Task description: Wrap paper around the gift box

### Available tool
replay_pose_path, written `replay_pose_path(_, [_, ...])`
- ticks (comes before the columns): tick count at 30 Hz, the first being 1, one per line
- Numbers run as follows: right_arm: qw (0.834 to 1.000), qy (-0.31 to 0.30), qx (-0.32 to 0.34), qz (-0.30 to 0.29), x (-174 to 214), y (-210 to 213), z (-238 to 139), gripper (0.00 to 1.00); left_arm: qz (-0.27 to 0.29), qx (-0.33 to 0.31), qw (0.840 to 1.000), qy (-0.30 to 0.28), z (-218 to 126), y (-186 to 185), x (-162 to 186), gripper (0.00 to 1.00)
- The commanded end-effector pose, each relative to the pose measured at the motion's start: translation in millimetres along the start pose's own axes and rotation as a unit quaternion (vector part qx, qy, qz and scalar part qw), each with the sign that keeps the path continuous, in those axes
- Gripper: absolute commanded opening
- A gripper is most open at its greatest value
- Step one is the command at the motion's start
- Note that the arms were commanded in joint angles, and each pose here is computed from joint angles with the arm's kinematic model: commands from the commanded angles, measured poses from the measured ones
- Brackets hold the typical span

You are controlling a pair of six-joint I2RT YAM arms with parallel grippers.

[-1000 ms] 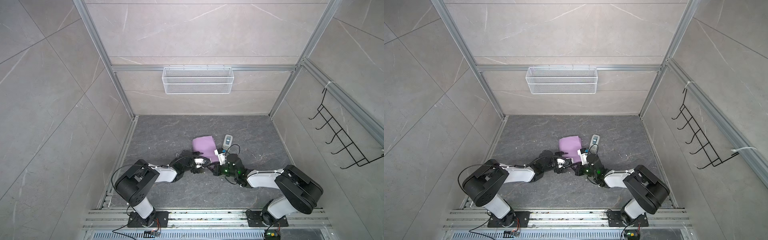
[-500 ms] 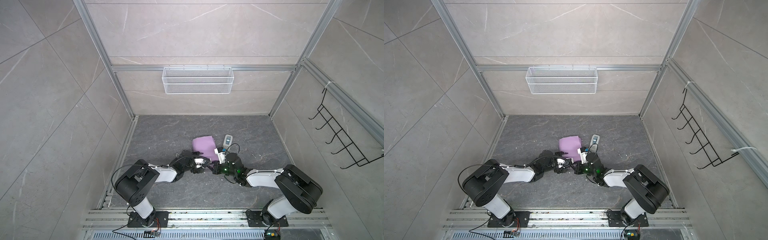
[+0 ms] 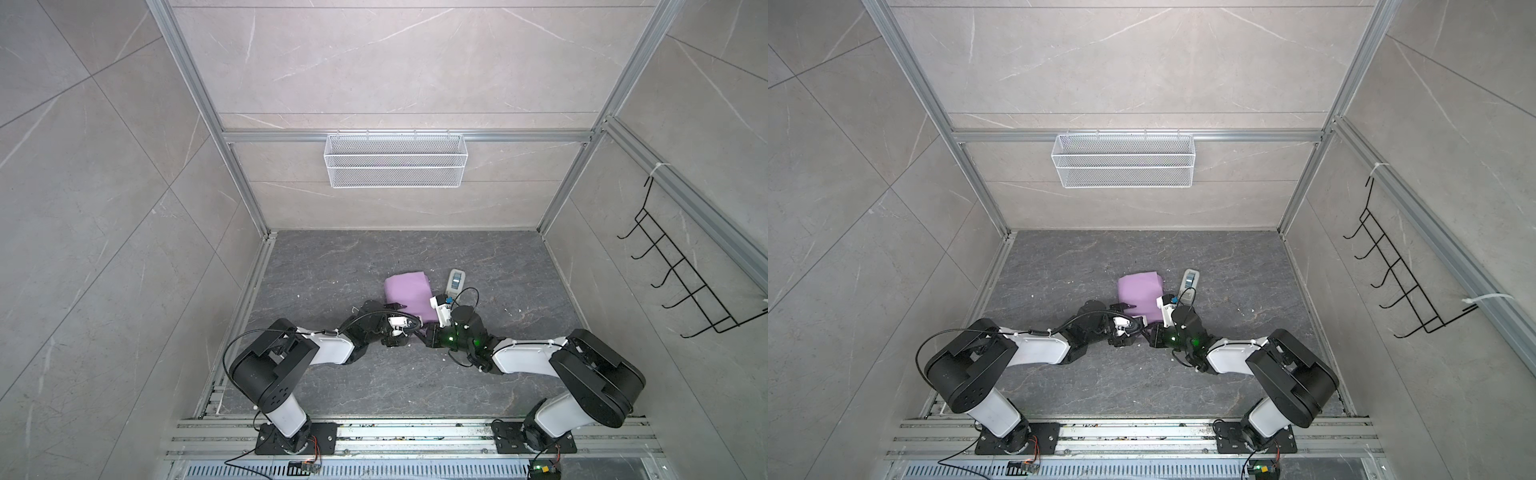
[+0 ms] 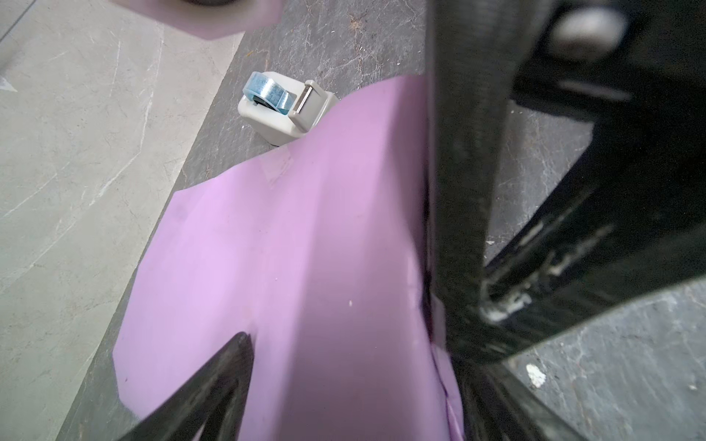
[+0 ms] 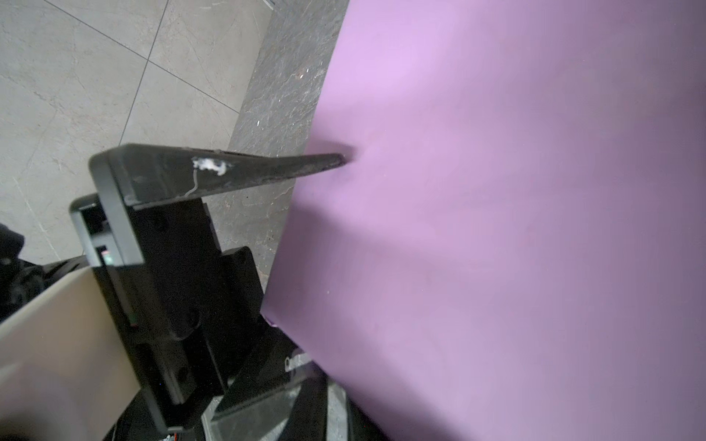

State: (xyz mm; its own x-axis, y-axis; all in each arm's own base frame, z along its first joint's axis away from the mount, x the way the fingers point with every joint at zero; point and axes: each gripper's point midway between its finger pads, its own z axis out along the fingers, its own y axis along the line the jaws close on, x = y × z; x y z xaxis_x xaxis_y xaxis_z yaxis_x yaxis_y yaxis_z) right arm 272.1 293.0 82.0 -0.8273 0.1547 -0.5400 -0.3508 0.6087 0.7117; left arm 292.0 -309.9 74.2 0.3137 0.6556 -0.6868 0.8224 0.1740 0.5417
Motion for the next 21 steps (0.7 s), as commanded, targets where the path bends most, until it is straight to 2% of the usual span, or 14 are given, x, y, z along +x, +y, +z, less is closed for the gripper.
replay_pose_path(1, [1.000, -0.017, 0.017, 0.010, -10.2, -3.3, 1.1, 0.17, -0.023, 0.028, 0.999, 0.008, 1.2, -10.1, 5.6, 0.82])
replay_pose_path(21, [0.998, -0.029, 0.032, 0.052, -16.2, -5.9, -1.0, 0.31, -0.023, 0.029, 0.999, 0.007, 1.3, -10.0, 5.0, 0.82])
